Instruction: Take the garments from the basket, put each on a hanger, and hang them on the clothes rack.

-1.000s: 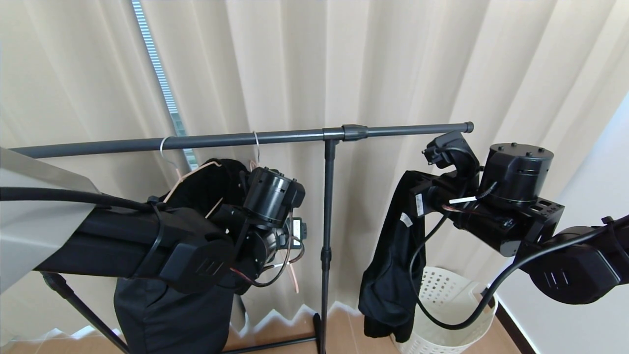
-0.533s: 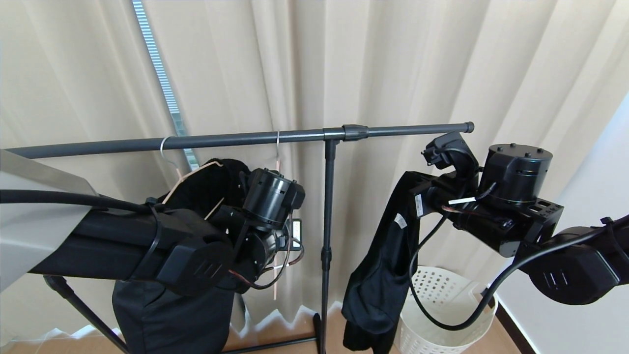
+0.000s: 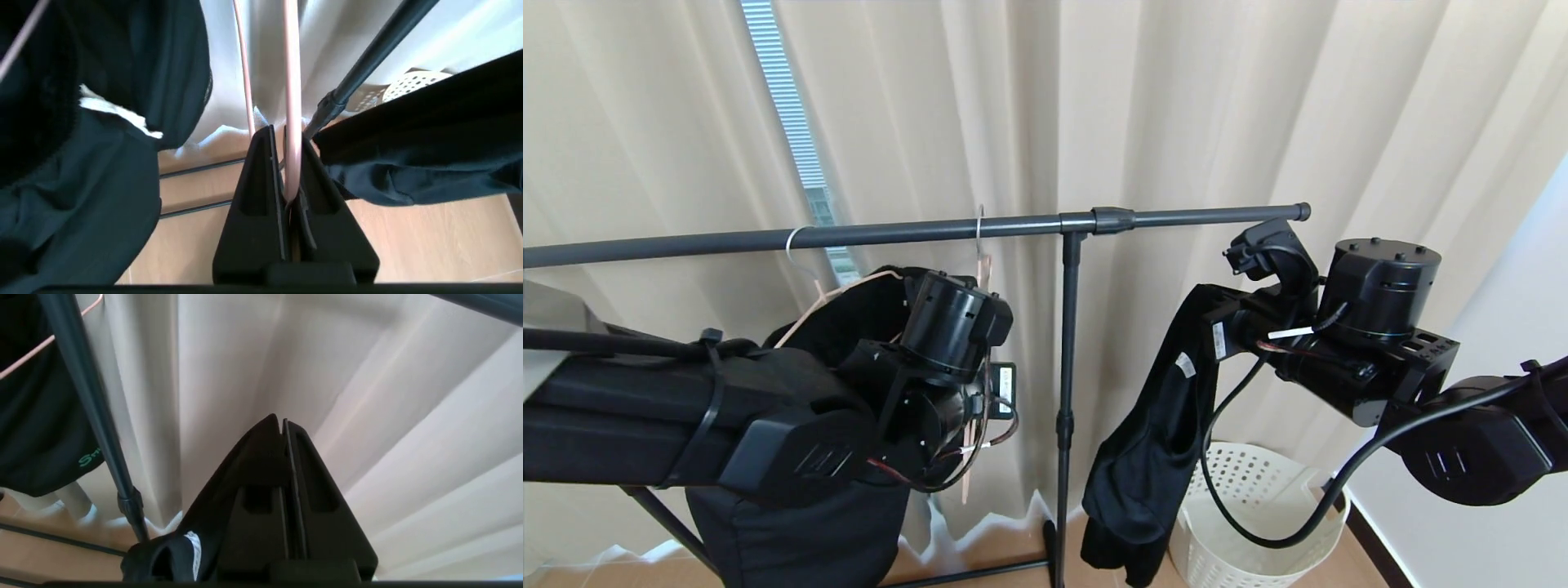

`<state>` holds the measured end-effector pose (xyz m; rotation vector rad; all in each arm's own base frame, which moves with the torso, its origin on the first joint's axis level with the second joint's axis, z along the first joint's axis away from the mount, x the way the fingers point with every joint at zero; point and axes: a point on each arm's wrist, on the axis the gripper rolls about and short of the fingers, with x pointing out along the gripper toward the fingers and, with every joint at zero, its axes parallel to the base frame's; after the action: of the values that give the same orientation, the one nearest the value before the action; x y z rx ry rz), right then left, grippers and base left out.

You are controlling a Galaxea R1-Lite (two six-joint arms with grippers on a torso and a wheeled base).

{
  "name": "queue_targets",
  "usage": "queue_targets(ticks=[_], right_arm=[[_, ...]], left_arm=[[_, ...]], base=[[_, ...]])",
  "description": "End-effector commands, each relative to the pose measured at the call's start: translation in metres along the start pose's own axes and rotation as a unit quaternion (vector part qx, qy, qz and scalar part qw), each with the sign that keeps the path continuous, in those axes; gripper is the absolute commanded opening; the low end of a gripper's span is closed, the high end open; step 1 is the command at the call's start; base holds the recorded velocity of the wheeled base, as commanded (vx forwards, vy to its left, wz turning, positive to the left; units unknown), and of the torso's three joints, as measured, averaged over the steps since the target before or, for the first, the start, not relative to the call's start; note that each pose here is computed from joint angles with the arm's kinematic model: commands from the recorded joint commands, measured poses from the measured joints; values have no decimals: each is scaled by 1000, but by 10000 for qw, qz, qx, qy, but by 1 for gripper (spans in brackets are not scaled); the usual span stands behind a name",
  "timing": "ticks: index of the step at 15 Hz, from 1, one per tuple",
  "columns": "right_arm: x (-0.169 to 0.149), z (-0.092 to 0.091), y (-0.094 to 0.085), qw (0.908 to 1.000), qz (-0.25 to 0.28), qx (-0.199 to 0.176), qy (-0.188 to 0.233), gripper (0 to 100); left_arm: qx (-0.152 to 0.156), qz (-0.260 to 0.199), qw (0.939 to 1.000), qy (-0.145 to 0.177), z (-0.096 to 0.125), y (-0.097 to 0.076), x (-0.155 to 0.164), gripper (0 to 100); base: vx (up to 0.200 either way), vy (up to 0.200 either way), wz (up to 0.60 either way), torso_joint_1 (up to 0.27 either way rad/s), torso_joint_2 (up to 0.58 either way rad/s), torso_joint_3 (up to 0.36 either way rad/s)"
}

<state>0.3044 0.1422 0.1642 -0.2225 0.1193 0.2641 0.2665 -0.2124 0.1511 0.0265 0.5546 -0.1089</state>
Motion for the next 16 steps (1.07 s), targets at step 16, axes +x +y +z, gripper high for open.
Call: queue_targets(ticks=[16], right_arm=[[-5, 0, 2, 10000, -35, -16, 11, 0]], left_arm=[[1480, -1596, 9759, -120, -84, 88, -137, 0]], base=[[0, 0, 0, 0, 0, 0]])
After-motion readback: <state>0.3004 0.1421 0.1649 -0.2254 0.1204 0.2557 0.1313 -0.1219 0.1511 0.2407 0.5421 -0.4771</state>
